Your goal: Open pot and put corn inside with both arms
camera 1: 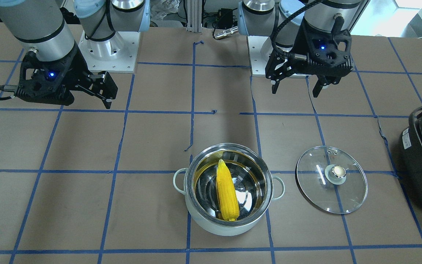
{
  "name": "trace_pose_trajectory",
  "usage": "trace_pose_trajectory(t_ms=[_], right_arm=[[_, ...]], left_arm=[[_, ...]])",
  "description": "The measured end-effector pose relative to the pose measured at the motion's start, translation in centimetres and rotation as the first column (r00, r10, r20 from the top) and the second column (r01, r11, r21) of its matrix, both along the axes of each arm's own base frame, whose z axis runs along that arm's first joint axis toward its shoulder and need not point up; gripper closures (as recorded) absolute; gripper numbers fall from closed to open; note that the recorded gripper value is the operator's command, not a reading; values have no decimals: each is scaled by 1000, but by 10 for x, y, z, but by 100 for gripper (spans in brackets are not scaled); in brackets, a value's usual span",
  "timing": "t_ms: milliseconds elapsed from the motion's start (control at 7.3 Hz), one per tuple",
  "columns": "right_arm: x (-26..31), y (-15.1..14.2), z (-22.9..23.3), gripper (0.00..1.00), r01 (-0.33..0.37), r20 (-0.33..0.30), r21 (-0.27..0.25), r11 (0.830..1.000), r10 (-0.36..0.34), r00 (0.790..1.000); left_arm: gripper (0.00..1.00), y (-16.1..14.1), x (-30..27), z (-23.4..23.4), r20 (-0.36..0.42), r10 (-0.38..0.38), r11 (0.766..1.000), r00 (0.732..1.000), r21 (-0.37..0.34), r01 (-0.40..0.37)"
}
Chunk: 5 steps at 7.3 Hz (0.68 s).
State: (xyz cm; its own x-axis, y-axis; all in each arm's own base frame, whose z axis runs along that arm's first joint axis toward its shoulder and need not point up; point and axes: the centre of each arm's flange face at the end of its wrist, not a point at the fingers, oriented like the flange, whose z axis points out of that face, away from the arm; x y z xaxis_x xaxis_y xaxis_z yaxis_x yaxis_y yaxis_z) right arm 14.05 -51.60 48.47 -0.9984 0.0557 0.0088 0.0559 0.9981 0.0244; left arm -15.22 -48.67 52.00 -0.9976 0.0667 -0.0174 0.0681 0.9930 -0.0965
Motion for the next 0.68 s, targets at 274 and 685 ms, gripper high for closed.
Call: trace_pose_trajectory(t_ms=[274, 685], right_arm=[[-7, 6, 4, 0, -17, 1, -5, 1000, 17, 1000], [-8, 8, 4, 0, -19, 1, -2, 1000, 19, 1000]], left_arm=[[0, 3, -7, 2, -3, 41, 999, 999, 13, -41], [0, 8, -8, 2, -5, 43, 999, 999, 15, -43]])
